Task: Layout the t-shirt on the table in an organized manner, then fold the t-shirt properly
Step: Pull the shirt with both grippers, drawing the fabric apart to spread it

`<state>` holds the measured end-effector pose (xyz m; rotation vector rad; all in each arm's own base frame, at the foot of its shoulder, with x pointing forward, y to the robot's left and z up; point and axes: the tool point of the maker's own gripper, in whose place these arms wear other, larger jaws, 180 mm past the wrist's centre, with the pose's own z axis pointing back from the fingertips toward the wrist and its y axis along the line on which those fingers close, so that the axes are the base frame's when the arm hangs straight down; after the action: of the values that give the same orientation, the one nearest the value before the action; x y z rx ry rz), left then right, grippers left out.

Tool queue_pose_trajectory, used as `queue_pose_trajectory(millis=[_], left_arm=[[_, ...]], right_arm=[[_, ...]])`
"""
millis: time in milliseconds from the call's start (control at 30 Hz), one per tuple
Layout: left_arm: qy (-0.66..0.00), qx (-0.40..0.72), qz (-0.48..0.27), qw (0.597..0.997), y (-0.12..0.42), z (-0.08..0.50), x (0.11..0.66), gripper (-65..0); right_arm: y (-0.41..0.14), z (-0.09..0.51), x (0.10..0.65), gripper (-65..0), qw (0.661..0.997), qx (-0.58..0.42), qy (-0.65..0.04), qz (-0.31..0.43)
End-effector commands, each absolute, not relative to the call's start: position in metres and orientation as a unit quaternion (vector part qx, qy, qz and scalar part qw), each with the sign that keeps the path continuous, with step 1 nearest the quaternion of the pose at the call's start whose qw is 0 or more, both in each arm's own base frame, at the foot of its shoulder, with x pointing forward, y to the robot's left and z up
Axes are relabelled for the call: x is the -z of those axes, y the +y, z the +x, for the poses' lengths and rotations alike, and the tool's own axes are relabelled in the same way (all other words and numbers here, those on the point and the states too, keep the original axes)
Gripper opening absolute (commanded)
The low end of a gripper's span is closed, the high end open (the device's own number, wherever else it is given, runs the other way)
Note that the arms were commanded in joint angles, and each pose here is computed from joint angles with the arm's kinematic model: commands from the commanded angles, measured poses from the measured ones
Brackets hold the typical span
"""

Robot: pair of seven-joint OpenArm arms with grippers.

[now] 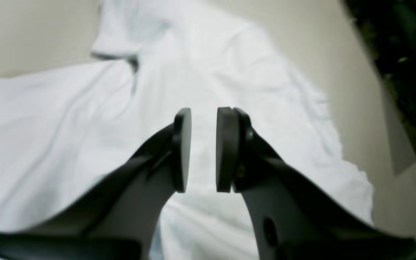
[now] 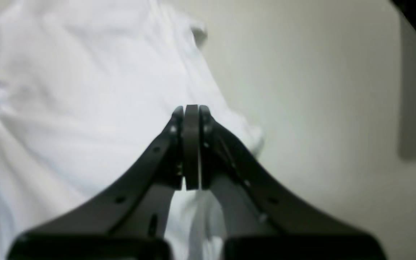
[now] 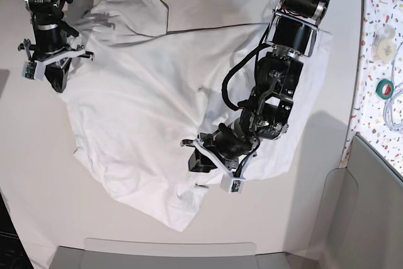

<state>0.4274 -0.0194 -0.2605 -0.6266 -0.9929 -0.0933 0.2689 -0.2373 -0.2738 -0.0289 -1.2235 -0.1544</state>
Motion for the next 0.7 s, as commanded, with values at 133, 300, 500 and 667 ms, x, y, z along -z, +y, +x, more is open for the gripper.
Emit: queue_pose_trajectory(millis=[133,300,500,667], left_arm=[[-0.518,0.037,-0.260,0.814,0.010,0.440,0.236,-53.5],[-0.542,0.009,-0.155,0.826,0.067,0.460,0.249,-53.8],[-0.547,0.023,-0.032,0.836,0.108,0.474,0.282,-53.5],[-0.501,0.016,-0.010,0.865,0.123,0.485,0.322,-53.5]], right_arm=[[-0.206,0.324,0.227,-65.0,0.770,0.022,-0.637,0.015],[-0.184,0.385,0.239,-65.0,0.809,-0.039,-0.587,-0.009],[-0.165,0.431,0.300,-65.0,0.863,-0.066,-0.501,0.001],[-0.162,0.428,0.345,-65.0,0.892,-0.061,-0.447,0.018]])
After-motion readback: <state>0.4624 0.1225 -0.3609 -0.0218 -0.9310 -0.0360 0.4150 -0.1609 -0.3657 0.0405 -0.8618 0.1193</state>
